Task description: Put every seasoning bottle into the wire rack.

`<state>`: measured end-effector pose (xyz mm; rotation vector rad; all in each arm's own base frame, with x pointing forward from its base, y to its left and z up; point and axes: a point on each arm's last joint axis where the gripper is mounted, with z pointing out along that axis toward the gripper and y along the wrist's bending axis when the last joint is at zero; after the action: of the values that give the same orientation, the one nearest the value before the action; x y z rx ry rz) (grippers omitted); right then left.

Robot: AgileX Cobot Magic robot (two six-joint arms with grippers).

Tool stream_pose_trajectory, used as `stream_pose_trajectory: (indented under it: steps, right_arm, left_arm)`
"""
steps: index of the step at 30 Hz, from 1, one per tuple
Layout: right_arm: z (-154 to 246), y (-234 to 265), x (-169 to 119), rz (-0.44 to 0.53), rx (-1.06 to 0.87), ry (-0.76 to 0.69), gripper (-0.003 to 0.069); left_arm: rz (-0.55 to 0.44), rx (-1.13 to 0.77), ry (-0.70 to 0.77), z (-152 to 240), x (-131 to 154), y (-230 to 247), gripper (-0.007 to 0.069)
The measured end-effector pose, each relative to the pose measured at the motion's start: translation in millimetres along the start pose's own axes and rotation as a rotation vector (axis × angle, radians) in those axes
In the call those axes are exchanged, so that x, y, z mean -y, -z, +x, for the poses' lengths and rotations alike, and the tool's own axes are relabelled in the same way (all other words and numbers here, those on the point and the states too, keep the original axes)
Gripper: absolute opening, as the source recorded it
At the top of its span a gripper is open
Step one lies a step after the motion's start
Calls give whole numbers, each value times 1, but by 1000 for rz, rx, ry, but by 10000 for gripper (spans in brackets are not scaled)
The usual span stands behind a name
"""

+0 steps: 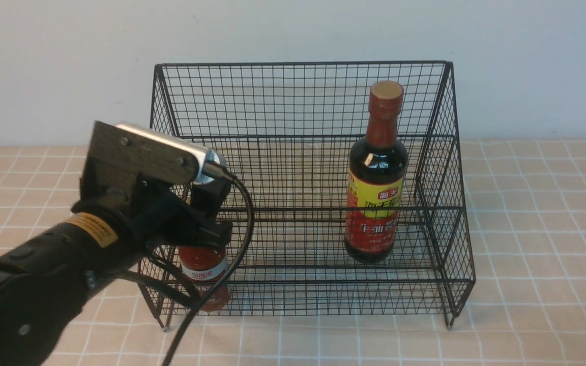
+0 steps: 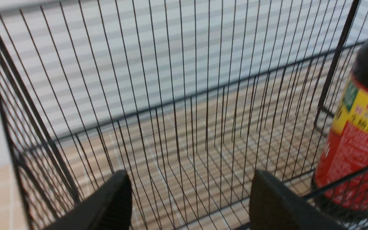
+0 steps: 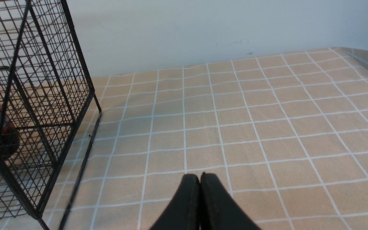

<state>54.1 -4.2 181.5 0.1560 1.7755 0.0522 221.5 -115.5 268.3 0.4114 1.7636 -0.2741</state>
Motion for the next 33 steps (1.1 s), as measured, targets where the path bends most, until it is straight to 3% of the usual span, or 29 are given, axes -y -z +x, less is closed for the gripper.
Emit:
stream_pose_trajectory:
  steps: [4,8,12,14,24,33]
  right_arm:
    - [0,0,0,0,0,0,-14]
    - [0,0,0,0,0,0,-15]
    - [0,0,0,0,0,0,-15]
    - [0,0,0,0,0,0,-15]
    - [0,0,0,0,0,0,-15]
    - [0,0,0,0,0,0,-15]
  left_arm:
    - [15,47,-6,-17,-1,24,429]
    - [81,0,31,-26,1,63,277]
    - [211,-158,34,-19,9,114,46]
    - [247,-191,47,-16,10,135,8]
    - [298,-85,60,-12,9,200,-7]
    - [282,-13,27,-14,7,210,-7]
